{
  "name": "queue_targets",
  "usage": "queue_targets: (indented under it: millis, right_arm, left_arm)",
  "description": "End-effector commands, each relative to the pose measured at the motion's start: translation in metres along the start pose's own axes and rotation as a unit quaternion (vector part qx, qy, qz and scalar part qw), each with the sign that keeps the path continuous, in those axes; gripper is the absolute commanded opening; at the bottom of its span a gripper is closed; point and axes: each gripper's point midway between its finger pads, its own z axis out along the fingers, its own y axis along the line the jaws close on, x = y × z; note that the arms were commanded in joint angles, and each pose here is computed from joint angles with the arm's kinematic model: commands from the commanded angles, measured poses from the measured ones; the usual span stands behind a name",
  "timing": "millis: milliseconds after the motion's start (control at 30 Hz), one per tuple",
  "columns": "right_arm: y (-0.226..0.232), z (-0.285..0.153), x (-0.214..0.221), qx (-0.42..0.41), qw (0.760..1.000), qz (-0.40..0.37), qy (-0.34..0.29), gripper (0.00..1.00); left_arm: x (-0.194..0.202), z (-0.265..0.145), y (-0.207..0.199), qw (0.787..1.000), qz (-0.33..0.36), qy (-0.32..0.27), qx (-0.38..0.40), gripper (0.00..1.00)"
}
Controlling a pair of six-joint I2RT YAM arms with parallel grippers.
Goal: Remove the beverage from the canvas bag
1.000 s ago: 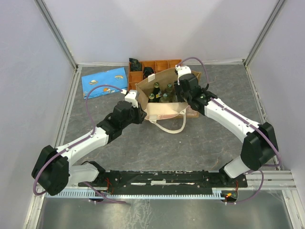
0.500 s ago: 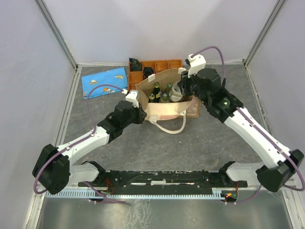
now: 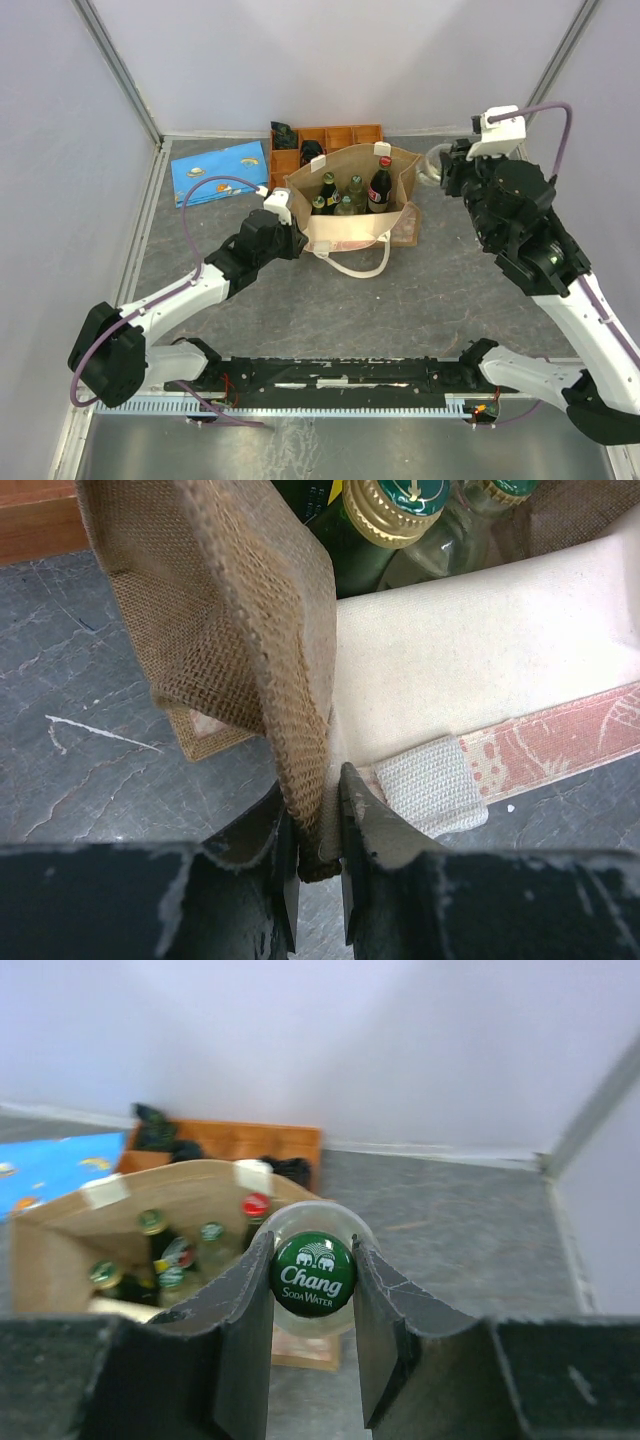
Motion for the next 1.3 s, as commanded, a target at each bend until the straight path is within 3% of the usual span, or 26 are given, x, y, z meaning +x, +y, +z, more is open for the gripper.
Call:
queue_targets:
  millis: [0,167,333,500,700,1267]
  right_arm:
    - [-0.060,-0.020,-0.022,0.149,0.988,0.010,-0.049,0.00]
    - [-0.081,-0.028,0.037,0.219,0.976,0.006,0.008,0.00]
    - [-0.070,-0.030,0.118,0.186,0.980,0.021,0.062,0.00]
    - [-0.072,-0.036,0.158,0.189,0.978,0.039,0.072,0.00]
    - [-0.061,-0.030,0.192,0.169,0.980,0.056,0.084,0.00]
    - [-0.049,-0.002,0.224,0.157,0.979,0.076,0.105,0.00]
  left_arm:
    - [0.021,-0.003,0.008,0.998,0.028,0.049,-0.015,0.03]
    - [0.018,-0.001,0.005,0.998,0.028,0.050,-0.012,0.03]
    - [0.019,0.001,0.005,0.998,0.034,0.054,-0.009,0.03]
    - [0.020,0.002,0.004,0.997,0.037,0.061,-0.006,0.03]
    - [0.023,0.001,0.004,0.997,0.035,0.063,-0.007,0.03]
    - [0.014,0.001,0.007,0.998,0.042,0.049,-0.017,0.03]
